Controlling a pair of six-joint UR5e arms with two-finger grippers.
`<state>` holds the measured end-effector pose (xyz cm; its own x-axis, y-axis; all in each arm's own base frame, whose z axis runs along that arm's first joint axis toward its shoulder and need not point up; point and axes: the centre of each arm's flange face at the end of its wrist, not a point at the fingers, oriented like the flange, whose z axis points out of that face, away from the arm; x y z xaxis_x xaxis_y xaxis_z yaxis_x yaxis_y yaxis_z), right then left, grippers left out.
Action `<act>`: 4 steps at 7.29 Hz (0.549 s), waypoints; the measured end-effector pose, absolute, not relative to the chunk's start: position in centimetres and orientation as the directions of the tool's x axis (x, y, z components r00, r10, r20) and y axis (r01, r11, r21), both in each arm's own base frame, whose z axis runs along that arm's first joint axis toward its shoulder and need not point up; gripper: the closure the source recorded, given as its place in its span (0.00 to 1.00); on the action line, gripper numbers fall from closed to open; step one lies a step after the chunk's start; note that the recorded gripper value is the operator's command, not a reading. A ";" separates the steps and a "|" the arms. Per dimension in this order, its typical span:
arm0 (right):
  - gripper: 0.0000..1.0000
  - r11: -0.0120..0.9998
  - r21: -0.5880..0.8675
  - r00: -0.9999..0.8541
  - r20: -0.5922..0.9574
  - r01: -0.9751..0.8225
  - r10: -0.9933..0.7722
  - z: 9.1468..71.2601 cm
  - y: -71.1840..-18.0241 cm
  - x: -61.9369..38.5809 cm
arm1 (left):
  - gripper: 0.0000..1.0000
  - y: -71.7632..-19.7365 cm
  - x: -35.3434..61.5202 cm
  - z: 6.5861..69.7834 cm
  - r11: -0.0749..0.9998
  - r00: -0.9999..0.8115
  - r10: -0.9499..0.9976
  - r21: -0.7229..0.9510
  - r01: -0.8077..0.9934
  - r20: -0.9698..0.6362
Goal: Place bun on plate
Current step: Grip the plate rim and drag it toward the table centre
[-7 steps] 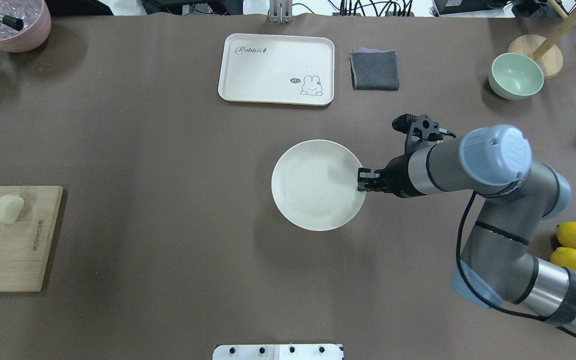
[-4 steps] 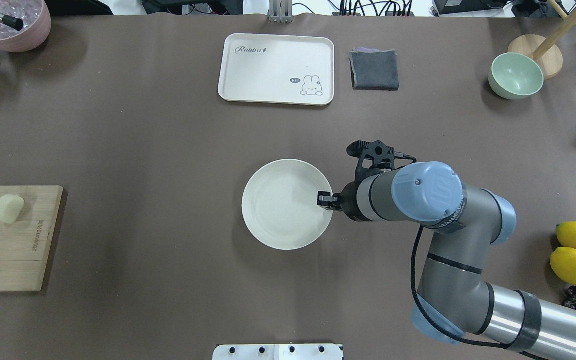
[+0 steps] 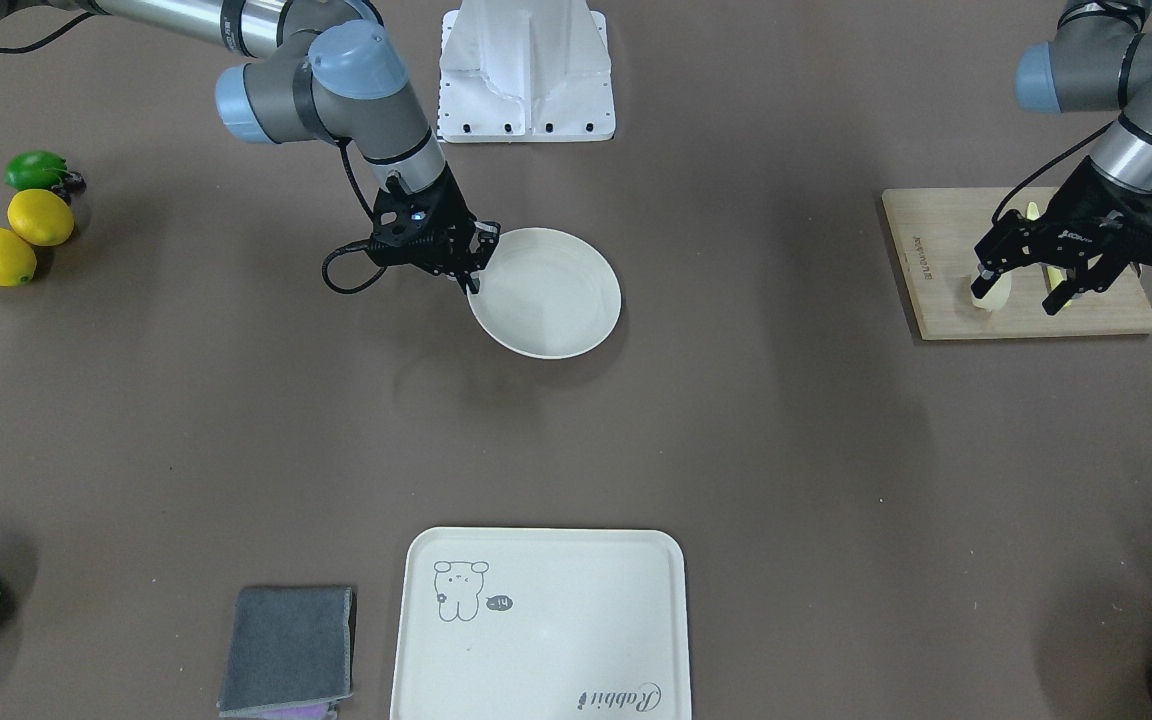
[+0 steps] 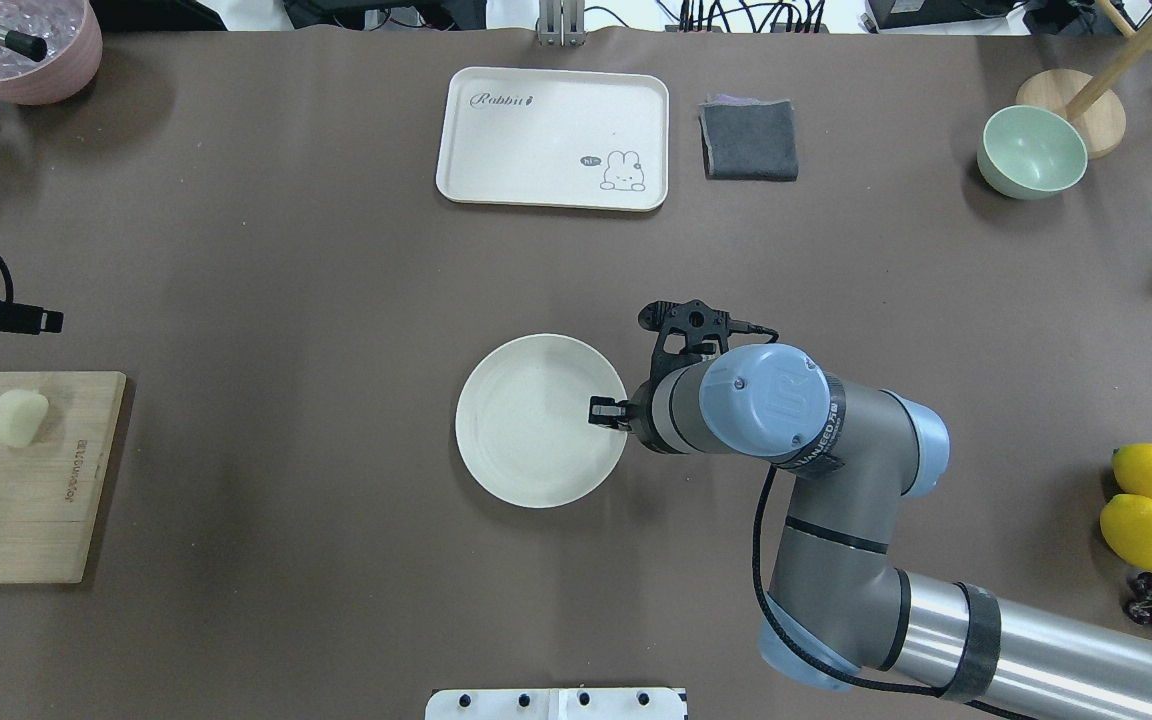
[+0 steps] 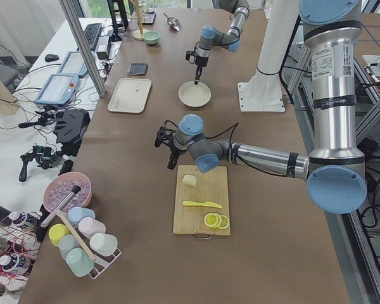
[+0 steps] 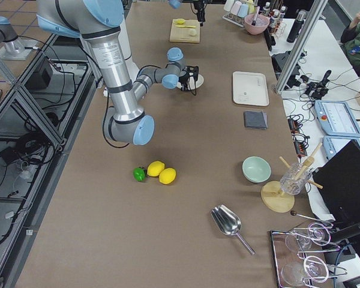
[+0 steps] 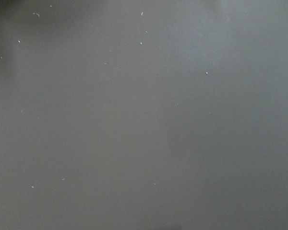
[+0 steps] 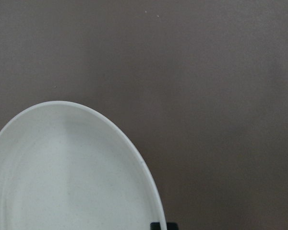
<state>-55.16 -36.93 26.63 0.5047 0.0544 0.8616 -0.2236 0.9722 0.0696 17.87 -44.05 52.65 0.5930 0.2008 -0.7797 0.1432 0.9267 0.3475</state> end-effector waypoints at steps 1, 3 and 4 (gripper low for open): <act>1.00 0.969 0.072 0.507 0.860 -0.234 0.059 26.7 -37.8 -54.9 | 0.02 -44.0 17.9 52.7 0.927 0.594 0.202 0.348 0.141 -0.779; 0.98 0.964 0.071 0.525 0.847 -0.257 0.078 27.6 -39.8 -54.6 | 0.02 -44.0 18.0 53.0 0.928 0.595 0.201 0.346 0.138 -0.778; 0.38 0.963 0.065 0.533 0.842 -0.262 0.088 28.0 -40.3 -54.9 | 0.02 -43.9 17.9 53.0 0.929 0.596 0.200 0.345 0.137 -0.777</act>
<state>-54.93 -40.34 28.00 0.5326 0.0881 0.8418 -0.2622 0.9628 0.0651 17.94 -43.88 53.05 0.5961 0.2004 -0.7775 0.1371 0.9287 0.3445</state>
